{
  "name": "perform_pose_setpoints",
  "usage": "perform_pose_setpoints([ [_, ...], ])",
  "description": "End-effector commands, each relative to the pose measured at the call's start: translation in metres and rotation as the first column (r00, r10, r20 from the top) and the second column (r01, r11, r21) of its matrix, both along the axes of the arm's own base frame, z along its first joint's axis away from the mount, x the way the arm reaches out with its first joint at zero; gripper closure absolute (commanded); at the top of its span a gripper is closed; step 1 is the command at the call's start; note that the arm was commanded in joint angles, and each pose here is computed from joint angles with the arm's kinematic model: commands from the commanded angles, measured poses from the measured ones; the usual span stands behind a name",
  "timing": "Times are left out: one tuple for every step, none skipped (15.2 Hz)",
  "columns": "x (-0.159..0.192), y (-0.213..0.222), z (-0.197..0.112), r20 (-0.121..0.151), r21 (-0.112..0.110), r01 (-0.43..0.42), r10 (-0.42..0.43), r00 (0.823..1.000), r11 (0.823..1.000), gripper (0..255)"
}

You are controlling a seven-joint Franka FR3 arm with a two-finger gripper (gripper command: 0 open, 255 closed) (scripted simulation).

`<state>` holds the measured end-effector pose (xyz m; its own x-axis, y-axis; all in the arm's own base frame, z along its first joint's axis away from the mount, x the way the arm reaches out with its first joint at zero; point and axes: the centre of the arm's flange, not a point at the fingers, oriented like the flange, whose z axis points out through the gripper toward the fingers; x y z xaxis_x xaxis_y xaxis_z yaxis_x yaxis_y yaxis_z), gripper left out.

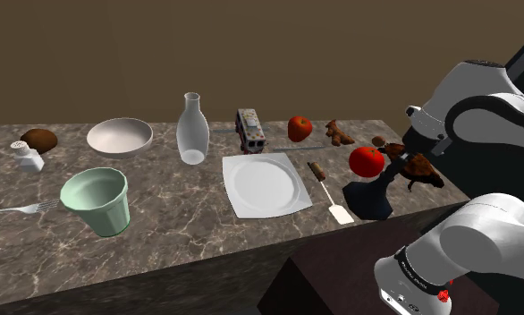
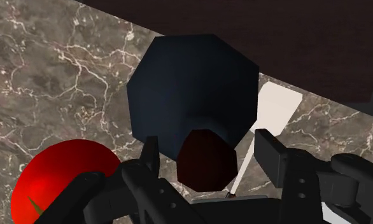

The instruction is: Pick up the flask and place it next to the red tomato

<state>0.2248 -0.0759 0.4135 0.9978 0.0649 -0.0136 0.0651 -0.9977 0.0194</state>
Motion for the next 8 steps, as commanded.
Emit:
perform_pose_setpoints([
  [0.000, 0.000, 0.000, 0.001, 0.000, 0.000, 0.000, 1.000, 1.000, 0],
  [0.000, 0.000, 0.000, 0.001, 0.000, 0.000, 0.000, 1.000, 1.000, 0],
  [0.000, 0.000, 0.000, 0.001, 0.000, 0.000, 0.000, 1.000, 1.000, 0],
  [0.000, 0.000, 0.000, 0.001, 0.000, 0.000, 0.000, 1.000, 1.000, 0],
  [0.000, 0.000, 0.000, 0.001, 0.000, 0.000, 0.000, 1.000, 1.000, 0],
  [0.000, 0.000, 0.014, 0.001, 0.000, 0.000, 0.000, 1.000, 1.000, 0],
  [0.000, 0.000, 0.027, 0.001, 0.000, 0.000, 0.000, 1.000, 1.000, 0],
  [0.001, 0.001, 0.040, 0.001, 0.000, 0.000, 0.000, 1.000, 1.000, 0],
])
